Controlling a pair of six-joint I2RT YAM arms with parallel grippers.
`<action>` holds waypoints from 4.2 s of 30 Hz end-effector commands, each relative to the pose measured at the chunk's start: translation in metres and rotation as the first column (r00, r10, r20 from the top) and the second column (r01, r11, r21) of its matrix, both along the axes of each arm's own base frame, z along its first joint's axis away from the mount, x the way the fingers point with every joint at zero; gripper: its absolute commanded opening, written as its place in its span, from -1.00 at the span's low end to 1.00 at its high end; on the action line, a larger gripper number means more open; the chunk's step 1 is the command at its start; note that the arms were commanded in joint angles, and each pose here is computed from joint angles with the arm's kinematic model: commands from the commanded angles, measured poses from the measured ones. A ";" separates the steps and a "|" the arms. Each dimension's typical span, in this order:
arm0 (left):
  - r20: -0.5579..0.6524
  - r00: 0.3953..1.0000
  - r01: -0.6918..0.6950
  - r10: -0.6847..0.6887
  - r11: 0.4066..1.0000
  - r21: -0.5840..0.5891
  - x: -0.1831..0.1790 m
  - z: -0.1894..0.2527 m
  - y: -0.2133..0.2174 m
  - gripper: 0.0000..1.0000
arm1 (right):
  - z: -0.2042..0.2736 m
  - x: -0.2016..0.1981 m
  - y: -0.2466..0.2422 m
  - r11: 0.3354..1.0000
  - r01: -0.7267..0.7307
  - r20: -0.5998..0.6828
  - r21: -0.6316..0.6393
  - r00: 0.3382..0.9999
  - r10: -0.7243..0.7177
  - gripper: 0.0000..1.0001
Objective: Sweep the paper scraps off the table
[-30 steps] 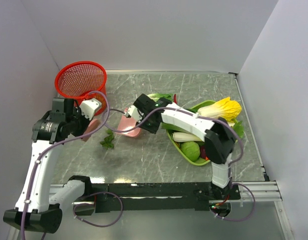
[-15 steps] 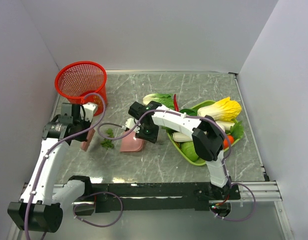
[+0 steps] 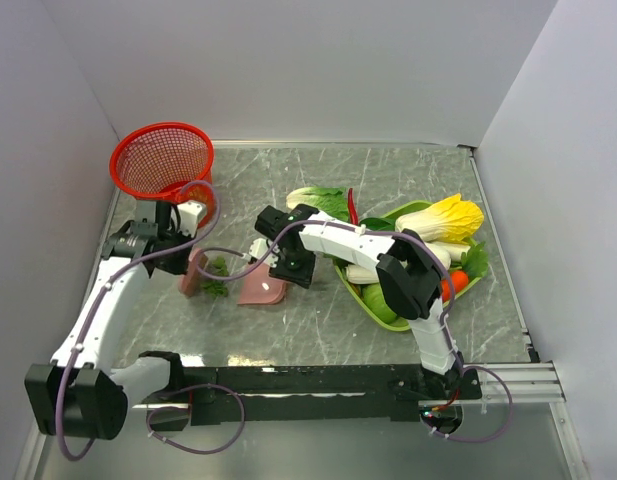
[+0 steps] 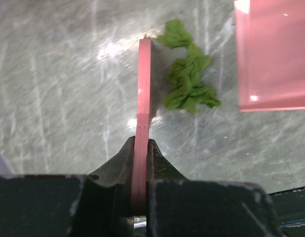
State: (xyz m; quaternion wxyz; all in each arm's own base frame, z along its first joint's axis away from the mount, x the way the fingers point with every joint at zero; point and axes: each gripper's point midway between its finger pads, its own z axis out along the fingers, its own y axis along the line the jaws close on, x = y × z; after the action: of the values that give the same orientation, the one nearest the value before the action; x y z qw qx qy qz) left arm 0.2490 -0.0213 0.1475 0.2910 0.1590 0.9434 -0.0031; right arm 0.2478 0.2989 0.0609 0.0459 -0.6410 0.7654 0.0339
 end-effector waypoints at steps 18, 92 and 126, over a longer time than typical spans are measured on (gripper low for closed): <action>0.112 0.951 0.308 -0.288 0.861 -0.405 0.027 0.071 -0.100 -0.98 | 0.001 -0.001 0.009 0.999 0.047 -0.025 0.027 0.999 -0.046 -1.00; 0.059 0.826 0.560 -0.560 0.828 0.016 -0.101 0.041 -0.033 -0.98 | 0.252 0.222 0.065 0.670 0.134 0.438 0.730 0.661 -0.609 -1.00; 0.151 0.821 0.565 -0.551 0.822 -0.071 -0.097 0.059 -0.052 -0.98 | 0.318 0.283 0.141 0.849 -0.341 0.915 0.403 0.115 -0.387 -1.00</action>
State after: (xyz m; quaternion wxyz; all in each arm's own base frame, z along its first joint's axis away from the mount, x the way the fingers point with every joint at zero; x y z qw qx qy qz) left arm 0.1460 -0.0640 0.1931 0.3108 0.4117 0.8489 -0.1156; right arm 0.5423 0.4077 0.3386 0.6683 -0.4130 0.6052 -0.1287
